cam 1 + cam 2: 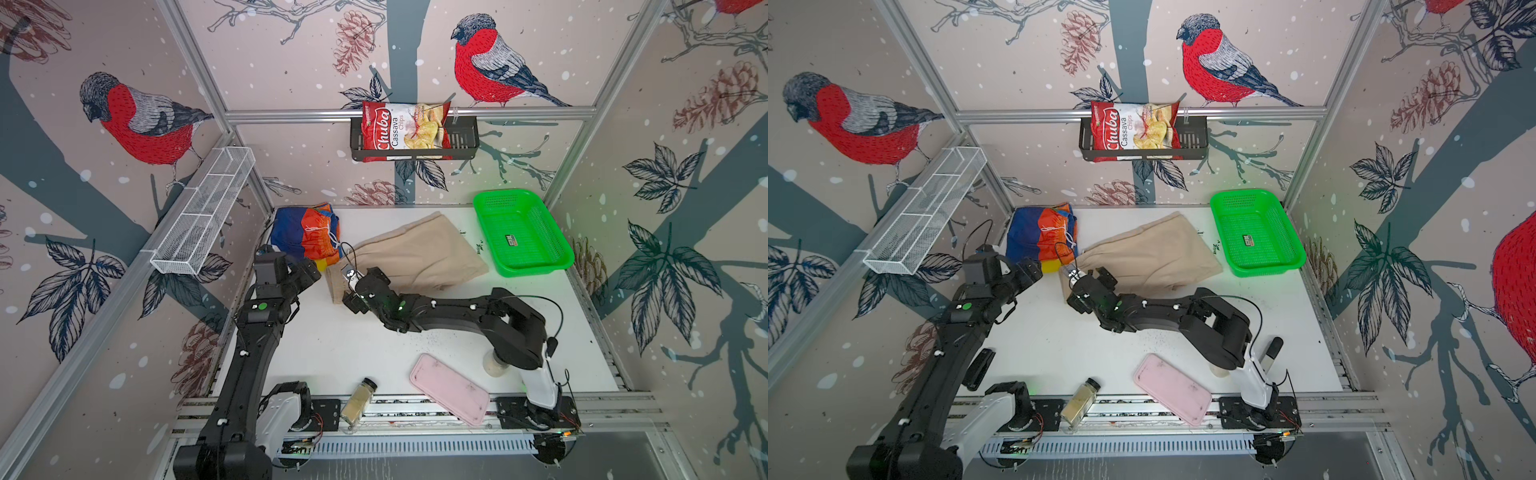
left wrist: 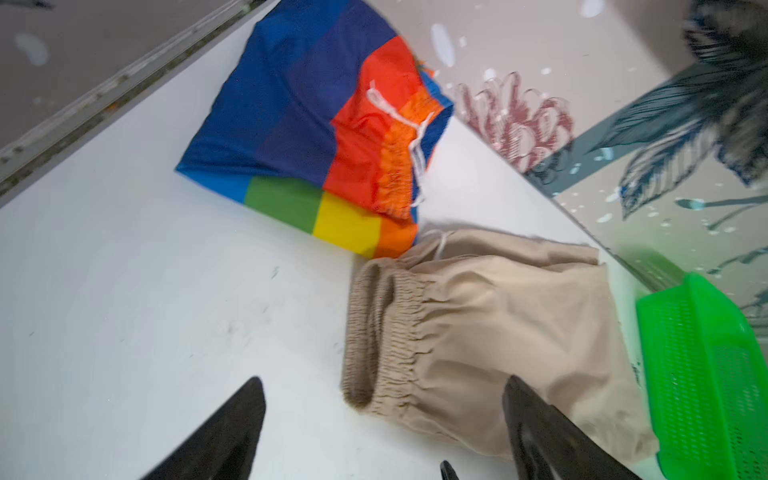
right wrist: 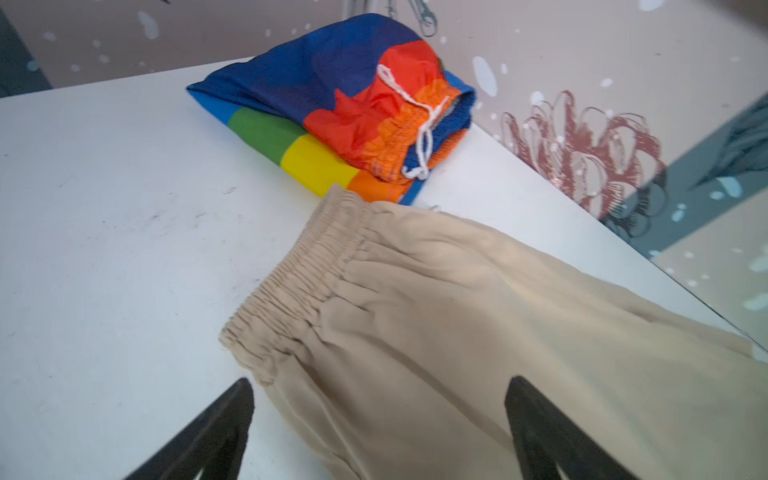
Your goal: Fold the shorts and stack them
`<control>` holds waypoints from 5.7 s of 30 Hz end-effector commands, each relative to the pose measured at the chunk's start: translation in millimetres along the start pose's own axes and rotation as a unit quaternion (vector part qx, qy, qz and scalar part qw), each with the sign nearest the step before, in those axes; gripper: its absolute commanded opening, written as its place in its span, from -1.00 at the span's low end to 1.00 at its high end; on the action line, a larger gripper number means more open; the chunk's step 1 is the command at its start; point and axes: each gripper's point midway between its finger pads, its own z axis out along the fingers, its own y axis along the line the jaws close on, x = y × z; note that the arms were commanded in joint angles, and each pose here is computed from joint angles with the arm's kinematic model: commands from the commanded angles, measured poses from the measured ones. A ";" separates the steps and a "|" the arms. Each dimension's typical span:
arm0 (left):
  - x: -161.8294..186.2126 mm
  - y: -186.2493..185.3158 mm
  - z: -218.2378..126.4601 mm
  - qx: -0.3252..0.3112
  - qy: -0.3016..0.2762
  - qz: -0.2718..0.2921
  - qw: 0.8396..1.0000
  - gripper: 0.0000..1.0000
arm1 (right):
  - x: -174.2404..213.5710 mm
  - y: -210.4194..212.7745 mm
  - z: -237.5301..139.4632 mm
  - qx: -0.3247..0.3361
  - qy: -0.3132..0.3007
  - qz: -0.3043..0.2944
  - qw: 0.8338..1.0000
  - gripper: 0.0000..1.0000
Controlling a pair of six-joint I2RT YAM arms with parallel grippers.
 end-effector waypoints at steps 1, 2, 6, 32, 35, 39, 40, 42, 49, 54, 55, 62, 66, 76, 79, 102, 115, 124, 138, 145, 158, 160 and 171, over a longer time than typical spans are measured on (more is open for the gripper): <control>16.5 13.3 7.7 0.007 0.040 -0.032 0.999 0.76 | -5.3 29.2 15.3 -0.057 -0.008 -0.032 0.998 0.89; 16.6 16.4 9.3 0.008 0.040 -0.037 0.998 0.76 | -3.5 36.1 22.2 -0.067 -0.004 -0.036 0.997 0.89; 15.7 21.5 13.7 0.001 0.042 -0.038 0.998 0.76 | 9.8 56.7 44.6 -0.096 0.015 -0.042 0.994 0.89; 79.7 14.7 44.2 0.081 0.179 -0.067 0.978 0.92 | 33.4 72.0 41.3 -0.208 0.063 0.090 0.972 -0.99; 88.6 8.6 49.0 0.111 0.191 -0.092 0.971 0.94 | 22.4 64.8 22.2 -0.222 0.044 0.118 0.967 -0.98; 89.3 -3.2 53.6 0.146 0.186 -0.111 0.965 0.95 | 19.7 63.4 5.6 -0.235 0.034 0.144 0.961 -0.98; 89.0 -7.5 54.1 0.154 0.184 -0.112 0.964 0.94 | 20.5 63.4 3.1 -0.238 0.034 0.150 0.959 -0.99; 90.6 -14.8 56.6 0.158 0.182 -0.107 0.965 0.95 | 22.9 64.1 0.3 -0.241 0.035 0.158 0.957 -0.99; 122.9 -24.3 68.5 0.164 0.217 -0.126 0.954 0.94 | 25.6 63.5 -1.5 -0.241 0.036 0.173 0.954 -0.99; 135.2 -18.9 72.6 0.149 0.228 -0.133 0.953 0.95 | 18.9 59.0 -2.9 -0.237 0.026 0.177 0.955 -0.98; 137.2 -17.4 73.4 0.144 0.231 -0.133 0.953 0.95 | 17.7 58.6 -3.0 -0.236 0.025 0.178 0.955 -0.99; 137.6 -18.1 85.9 0.135 0.230 -0.136 0.954 0.93 | 11.4 59.9 -11.4 -0.250 0.015 0.181 0.951 -0.98; 127.7 -26.1 95.2 0.150 0.216 -0.141 0.954 0.72 | 20.2 69.1 -14.8 -0.257 0.029 0.175 0.950 -0.99; 98.5 -50.4 91.0 0.175 0.196 -0.110 0.958 -0.84 | 32.9 99.9 -19.9 -0.279 0.049 0.162 0.945 -0.40; 98.9 -51.4 88.9 0.175 0.202 -0.097 0.959 -1.00 | 25.1 92.7 -23.0 -0.267 0.040 0.162 0.949 -0.14; 33.7 -67.7 48.8 0.107 0.177 0.035 0.978 -1.00 | 100.7 -50.6 -35.0 -0.134 0.134 0.310 0.932 -0.70; 4.8 -91.8 39.1 0.124 0.162 0.032 0.978 -1.00 | 80.4 29.9 12.2 -0.226 0.135 0.311 0.913 -0.83; 9.2 -88.5 45.8 0.124 0.166 0.050 0.977 -1.00 | 68.1 -77.3 -18.1 -0.127 0.092 0.328 0.932 -0.63; 1.1 -78.9 45.1 0.106 0.128 0.106 0.980 -1.00 | 67.8 -156.4 -38.0 -0.019 0.068 0.375 0.924 -0.62; -1.4 -75.4 46.7 0.103 0.112 0.127 0.980 -1.00 | 50.1 -143.7 -3.2 -0.048 0.072 0.397 0.913 -0.70; 2.1 -67.1 51.6 0.126 0.115 0.112 0.979 -1.00 | 37.3 -80.2 79.7 -0.110 0.112 0.375 0.914 -0.79; 8.9 -62.6 53.5 0.122 0.123 0.111 0.979 -1.00 | 39.4 -82.7 91.1 -0.111 0.109 0.384 0.910 -0.79; 15.9 -59.2 58.9 0.122 0.137 0.107 0.977 -1.00 | 40.0 -112.9 158.3 -0.102 0.069 0.432 0.894 -0.70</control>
